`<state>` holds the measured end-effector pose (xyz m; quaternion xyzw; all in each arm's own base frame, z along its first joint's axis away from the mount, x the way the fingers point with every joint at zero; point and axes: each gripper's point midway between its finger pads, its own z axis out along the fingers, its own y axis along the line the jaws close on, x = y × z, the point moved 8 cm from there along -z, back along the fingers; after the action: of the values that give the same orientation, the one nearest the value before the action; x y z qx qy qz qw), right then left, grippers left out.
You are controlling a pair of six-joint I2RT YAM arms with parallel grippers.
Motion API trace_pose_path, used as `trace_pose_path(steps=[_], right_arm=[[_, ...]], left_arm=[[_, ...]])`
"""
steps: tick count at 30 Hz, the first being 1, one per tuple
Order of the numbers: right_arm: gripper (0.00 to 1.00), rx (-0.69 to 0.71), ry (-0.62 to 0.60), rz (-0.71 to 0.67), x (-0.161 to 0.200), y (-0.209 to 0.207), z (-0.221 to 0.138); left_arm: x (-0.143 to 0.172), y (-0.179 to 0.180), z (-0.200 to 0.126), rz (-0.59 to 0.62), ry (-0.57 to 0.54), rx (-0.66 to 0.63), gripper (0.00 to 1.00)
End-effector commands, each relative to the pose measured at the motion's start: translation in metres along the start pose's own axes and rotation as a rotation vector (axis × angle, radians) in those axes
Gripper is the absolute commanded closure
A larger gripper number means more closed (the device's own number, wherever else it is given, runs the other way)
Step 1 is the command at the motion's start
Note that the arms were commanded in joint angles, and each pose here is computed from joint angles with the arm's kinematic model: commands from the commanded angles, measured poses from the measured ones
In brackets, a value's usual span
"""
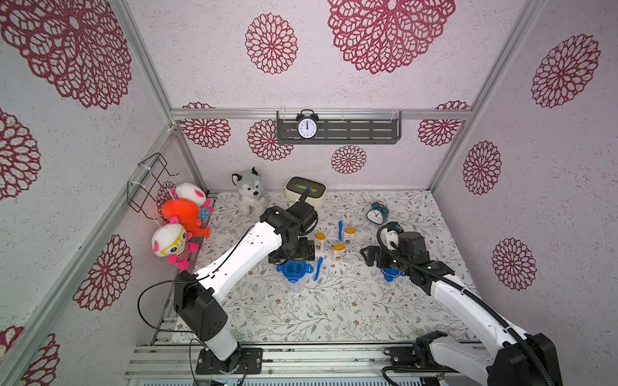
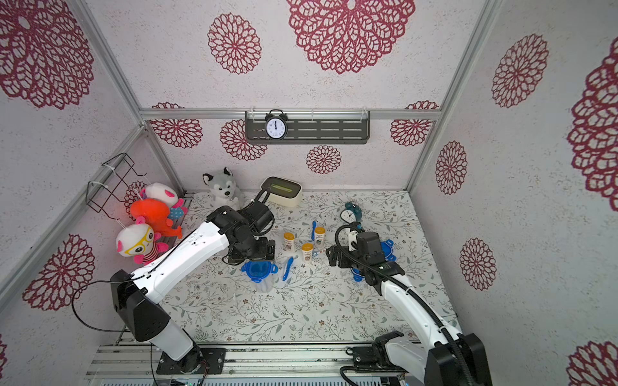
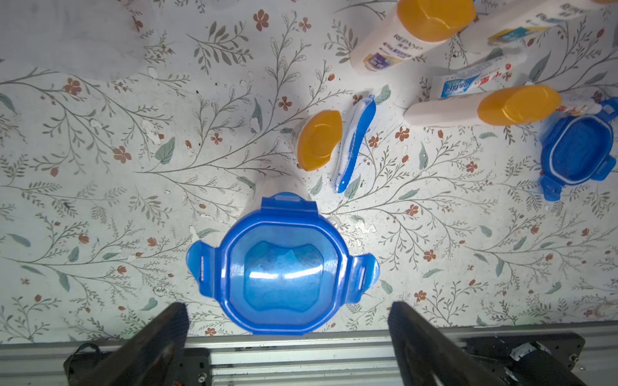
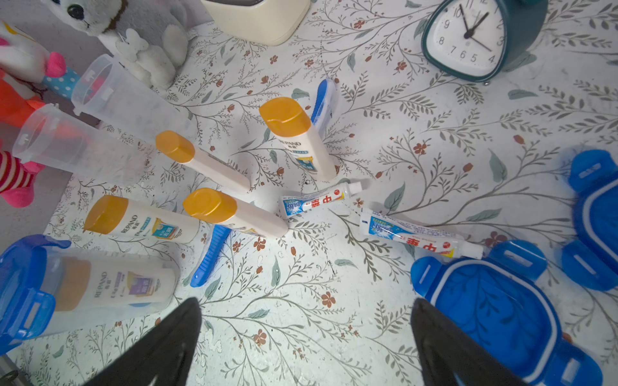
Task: Pack away toiletry kits
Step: Close the fastener on the container.
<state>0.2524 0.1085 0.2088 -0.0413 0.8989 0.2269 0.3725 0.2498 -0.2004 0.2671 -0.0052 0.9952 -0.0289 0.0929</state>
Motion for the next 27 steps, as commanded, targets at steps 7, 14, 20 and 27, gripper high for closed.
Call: trace_pose_path(steps=[7,14,20,27], right_arm=[[0.01,-0.050,-0.018,0.027,-0.004,0.001,-0.001],[0.01,-0.056,-0.011,0.033,-0.003,-0.001,0.000],[0.01,-0.082,-0.013,0.044,-0.003,-0.001,-0.002],[0.01,-0.262,-0.010,0.146,-0.005,0.000,-0.010]], left_arm=[[0.010,-0.003,0.011,0.103,0.033,0.025,0.02],[0.007,-0.006,0.017,0.092,0.028,0.026,0.02],[0.007,-0.005,0.027,0.087,0.057,-0.016,0.02],[0.008,-0.007,0.035,0.080,0.078,-0.016,0.02]])
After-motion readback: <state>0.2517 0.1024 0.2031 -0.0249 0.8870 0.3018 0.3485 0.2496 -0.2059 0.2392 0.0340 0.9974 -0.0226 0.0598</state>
